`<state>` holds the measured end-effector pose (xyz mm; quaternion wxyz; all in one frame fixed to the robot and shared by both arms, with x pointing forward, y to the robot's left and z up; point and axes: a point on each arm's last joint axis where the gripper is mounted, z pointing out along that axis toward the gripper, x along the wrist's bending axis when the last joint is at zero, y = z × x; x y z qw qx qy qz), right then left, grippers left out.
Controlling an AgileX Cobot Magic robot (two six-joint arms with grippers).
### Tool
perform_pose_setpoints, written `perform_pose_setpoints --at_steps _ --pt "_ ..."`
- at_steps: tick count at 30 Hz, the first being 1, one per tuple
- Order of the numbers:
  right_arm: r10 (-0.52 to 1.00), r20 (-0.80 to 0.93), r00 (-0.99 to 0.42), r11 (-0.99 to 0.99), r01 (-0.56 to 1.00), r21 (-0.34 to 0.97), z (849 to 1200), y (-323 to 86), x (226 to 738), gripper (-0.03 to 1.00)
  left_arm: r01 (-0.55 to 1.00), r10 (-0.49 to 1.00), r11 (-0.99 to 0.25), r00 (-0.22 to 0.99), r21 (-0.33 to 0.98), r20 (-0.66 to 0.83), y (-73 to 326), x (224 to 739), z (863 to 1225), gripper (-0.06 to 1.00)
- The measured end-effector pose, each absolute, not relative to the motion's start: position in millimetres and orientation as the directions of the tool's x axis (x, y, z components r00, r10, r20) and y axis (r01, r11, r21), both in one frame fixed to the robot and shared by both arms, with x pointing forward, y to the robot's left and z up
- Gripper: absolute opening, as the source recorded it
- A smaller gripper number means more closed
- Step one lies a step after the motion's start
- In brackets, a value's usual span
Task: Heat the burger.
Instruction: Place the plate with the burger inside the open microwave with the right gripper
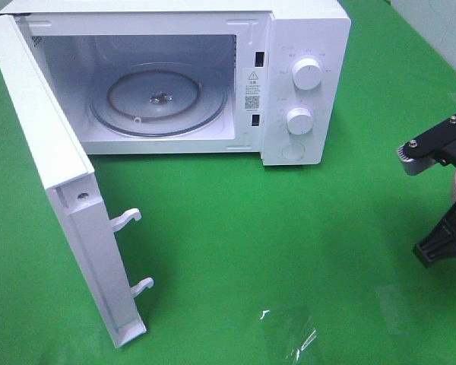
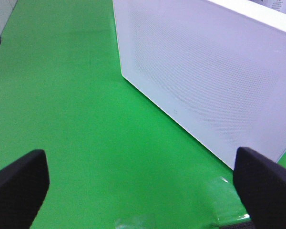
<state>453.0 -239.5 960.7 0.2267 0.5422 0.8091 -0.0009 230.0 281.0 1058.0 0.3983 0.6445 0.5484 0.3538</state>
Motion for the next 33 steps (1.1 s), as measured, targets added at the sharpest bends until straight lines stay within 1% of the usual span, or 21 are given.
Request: perform_pose_setpoints --at_steps 5,9,12,14,16,21,23,24,25,28,30,31,32,33 --pt "0.853 -0.373 -0.364 0.468 0.85 0.242 959.2 -230.1 444.8 0.03 0.425 0.989 -0.081 0.148 0.902 0.019 281.0 230.0 1058.0 0.97" --pt "0.808 -0.374 -0.455 0.559 0.792 0.246 957.6 -214.8 425.5 0.04 0.425 0.989 -0.081 0.148 0.902 0.019 281.0 230.0 1058.0 0.97" --pt "0.8 -0.377 -0.467 0.573 0.781 0.248 958.0 -213.0 423.4 0.04 0.425 0.989 -0.081 0.148 0.902 0.019 281.0 230.0 1058.0 0.97" --pt "0.782 -0.382 -0.492 0.6 0.759 0.251 958.9 -208.6 419.6 0.04 0.425 0.989 -0.081 0.148 0.902 0.019 281.0 230.0 1058.0 0.97" --pt "0.741 -0.391 -0.546 0.654 0.719 0.236 957.8 -200.3 413.2 0.04 0.425 0.989 -0.081 0.148 0.902 0.019 281.0 230.0 1058.0 0.97" --pt "0.7 -0.401 -0.591 0.7 0.68 0.221 956.2 -194.0 407.4 0.04 0.425 0.989 -0.081 0.148 0.902 0.019 281.0 230.0 1058.0 0.97" --pt "0.628 -0.415 -0.658 0.768 0.609 0.198 956.3 -185.8 401.9 0.04 0.425 0.989 -0.081 0.148 0.902 0.019 281.0 230.0 1058.0 0.97" --pt "0.628 -0.415 -0.658 0.768 0.609 0.198 956.3 -185.8 401.9 0.04 0.425 0.989 -0.081 0.148 0.902 0.019 281.0 230.0 1058.0 0.97" --pt "0.574 -0.426 -0.699 0.811 0.557 0.178 956.4 -182.1 399.4 0.05 0.425 0.989 -0.081 0.148 0.902 0.019 281.0 230.0 1058.0 0.97" --pt "0.537 -0.434 -0.723 0.837 0.521 0.168 956.5 -180.0 398.4 0.05 0.425 0.989 -0.081 0.148 0.902 0.019 281.0 230.0 1058.0 0.97" --pt "0.393 -0.459 -0.797 0.918 0.372 0.14 957.2 -170.7 394.5 0.05 0.425 0.989 -0.081 0.148 0.902 0.019 281.0 230.0 1058.0 0.97" --pt "0.393 -0.459 -0.797 0.918 0.372 0.14 957.2 -170.7 394.5 0.05 0.425 0.989 -0.081 0.148 0.902 0.019 281.0 230.0 1058.0 0.97" --pt "0.317 -0.471 -0.823 0.948 0.292 0.128 957.6 -166.1 392.7 0.06 0.425 0.989 -0.081 0.148 0.902 0.019 281.0 230.0 1058.0 0.97" --pt "0.317 -0.471 -0.823 0.948 0.292 0.128 957.6 -166.1 392.7 0.06 0.425 0.989 -0.081 0.148 0.902 0.019 281.0 230.0 1058.0 0.97"
